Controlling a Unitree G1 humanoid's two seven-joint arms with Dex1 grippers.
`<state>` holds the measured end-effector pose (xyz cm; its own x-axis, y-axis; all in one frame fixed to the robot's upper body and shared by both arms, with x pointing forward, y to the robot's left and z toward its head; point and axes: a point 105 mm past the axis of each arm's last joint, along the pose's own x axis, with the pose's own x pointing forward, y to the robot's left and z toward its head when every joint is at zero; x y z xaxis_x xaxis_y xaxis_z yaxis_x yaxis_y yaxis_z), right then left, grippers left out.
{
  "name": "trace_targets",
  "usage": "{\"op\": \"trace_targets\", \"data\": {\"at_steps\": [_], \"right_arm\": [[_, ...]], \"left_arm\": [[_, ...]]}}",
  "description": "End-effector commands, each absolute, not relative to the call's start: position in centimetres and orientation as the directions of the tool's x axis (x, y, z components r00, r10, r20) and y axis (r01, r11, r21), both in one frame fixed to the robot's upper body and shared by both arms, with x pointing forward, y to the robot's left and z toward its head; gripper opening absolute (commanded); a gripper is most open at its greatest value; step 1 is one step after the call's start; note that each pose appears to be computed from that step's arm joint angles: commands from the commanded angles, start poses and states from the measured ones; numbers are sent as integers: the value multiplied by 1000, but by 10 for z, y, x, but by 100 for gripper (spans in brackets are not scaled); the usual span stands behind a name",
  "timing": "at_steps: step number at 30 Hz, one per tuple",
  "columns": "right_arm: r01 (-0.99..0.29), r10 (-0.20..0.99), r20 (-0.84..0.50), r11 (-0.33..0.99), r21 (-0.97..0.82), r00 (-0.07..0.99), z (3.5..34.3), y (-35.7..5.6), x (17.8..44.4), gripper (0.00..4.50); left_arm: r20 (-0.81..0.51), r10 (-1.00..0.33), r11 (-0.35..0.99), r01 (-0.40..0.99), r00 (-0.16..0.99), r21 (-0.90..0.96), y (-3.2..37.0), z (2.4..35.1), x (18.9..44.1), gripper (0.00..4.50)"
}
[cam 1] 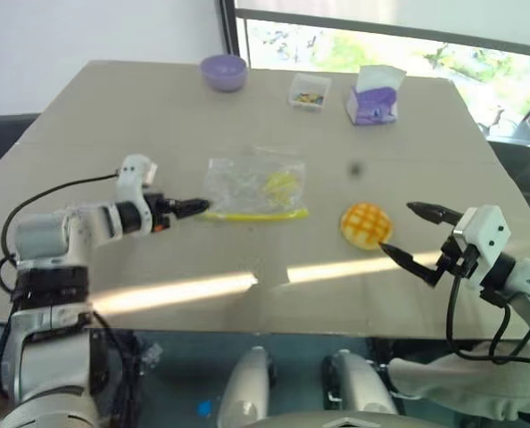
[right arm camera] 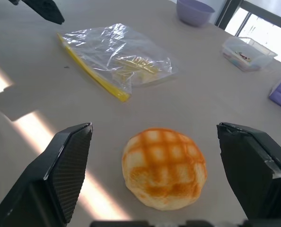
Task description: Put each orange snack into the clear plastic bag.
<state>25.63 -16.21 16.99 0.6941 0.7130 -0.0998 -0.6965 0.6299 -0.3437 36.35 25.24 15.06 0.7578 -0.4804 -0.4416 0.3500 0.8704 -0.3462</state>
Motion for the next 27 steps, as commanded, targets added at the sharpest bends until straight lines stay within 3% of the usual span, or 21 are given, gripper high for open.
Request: {"op": "trace_targets", "data": {"at_steps": [1,7,9,16,27], "right_arm": [[-680,721,-54,623,-387,691,181,-157,253,450],[-667,710,-49,632,-394,702,180,-158,252,450],[-662,705,-47,637,-396,707,179,-159,250,450],[-641,684,-51,652,-405,728,178,-164,247,450],[-640,684,-48,653,-404,728,178,-164,249,450]], "left_arm": [[-481,-410,906,287,775,-311,255,152,382,447],[-568,-318,947,287,759,-147,252,138,402,447],[-576,-351,935,314,738,-166,245,134,403,447],[-500,-684,710,331,530,-621,206,136,378,447],[-468,-746,624,251,473,-740,180,100,377,447]]}}
